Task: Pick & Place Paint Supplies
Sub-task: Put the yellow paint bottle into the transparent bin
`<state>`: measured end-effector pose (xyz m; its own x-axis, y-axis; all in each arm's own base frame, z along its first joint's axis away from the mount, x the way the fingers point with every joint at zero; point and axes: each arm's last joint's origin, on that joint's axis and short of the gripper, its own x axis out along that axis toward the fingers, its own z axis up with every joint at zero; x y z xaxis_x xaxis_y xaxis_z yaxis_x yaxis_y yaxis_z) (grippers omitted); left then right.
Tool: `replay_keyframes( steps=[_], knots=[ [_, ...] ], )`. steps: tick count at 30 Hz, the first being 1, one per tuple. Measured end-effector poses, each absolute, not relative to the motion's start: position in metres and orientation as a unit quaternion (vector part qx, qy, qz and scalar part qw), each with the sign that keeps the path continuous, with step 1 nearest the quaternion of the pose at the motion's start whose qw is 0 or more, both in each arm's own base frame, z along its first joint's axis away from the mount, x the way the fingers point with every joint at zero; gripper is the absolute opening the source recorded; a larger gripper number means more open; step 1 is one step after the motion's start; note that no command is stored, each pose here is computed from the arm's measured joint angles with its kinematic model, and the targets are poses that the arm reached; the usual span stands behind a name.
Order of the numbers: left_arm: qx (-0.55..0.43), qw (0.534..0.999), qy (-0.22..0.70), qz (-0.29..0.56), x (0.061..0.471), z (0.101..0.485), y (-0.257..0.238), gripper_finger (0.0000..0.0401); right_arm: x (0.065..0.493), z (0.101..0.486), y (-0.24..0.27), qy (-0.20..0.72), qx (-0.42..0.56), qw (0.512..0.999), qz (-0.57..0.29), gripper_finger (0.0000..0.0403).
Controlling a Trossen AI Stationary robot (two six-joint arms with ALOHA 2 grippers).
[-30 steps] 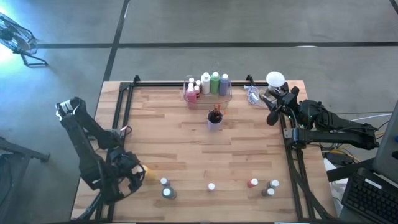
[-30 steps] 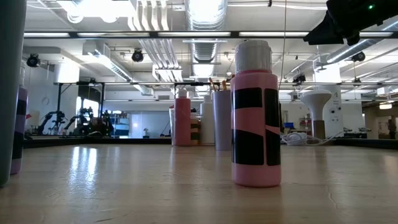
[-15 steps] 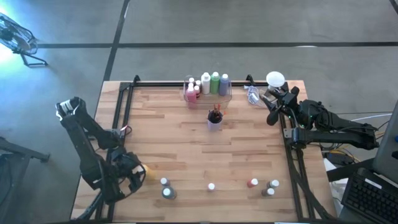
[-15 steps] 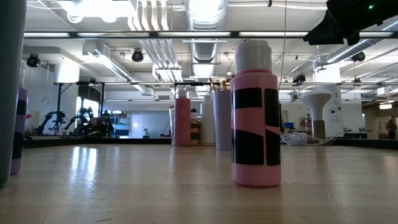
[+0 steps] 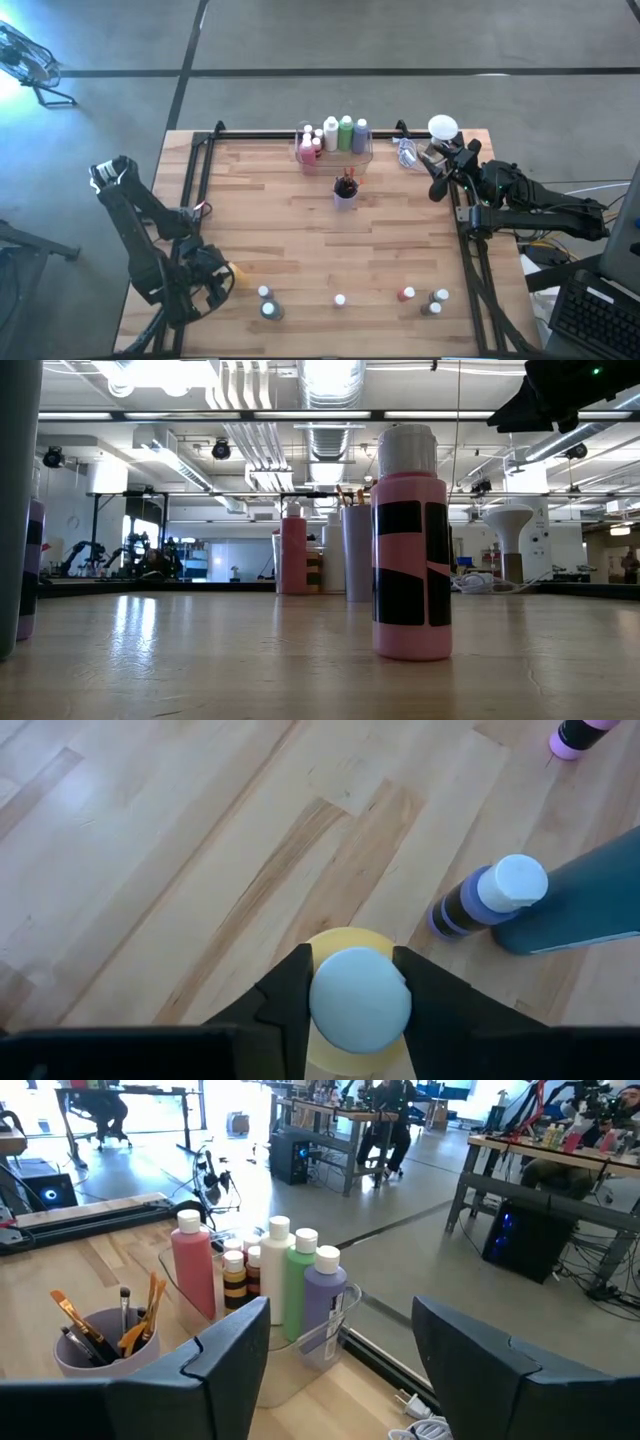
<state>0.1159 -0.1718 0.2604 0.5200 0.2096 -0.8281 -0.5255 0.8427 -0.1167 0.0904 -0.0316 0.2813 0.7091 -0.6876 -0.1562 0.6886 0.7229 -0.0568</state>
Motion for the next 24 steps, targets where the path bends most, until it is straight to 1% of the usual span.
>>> replay_keyframes(
  steps=[6, 13, 19, 24],
  knots=[
    [-0.184, 0.851, 0.441, 0.217, 0.116, 0.261, -0.171, 0.0134, 0.09, 0.281, -0.032, 0.083, 0.003, 0.924, -0.372, 0.0257],
    [-0.186, 0.846, 0.447, 0.222, 0.122, 0.268, -0.157, 0.0124, 0.09, 0.281, -0.032, 0.083, 0.003, 0.924, -0.372, 0.0277],
    [-0.156, 0.851, 0.443, 0.235, 0.137, 0.272, -0.138, 0.0132, 0.09, 0.281, -0.032, 0.083, 0.003, 0.924, -0.372, 0.0294],
    [-0.135, 0.848, 0.445, 0.255, 0.151, 0.274, -0.12, 0.0127, 0.09, 0.281, -0.032, 0.083, 0.003, 0.924, -0.372, 0.0309]
  ],
)
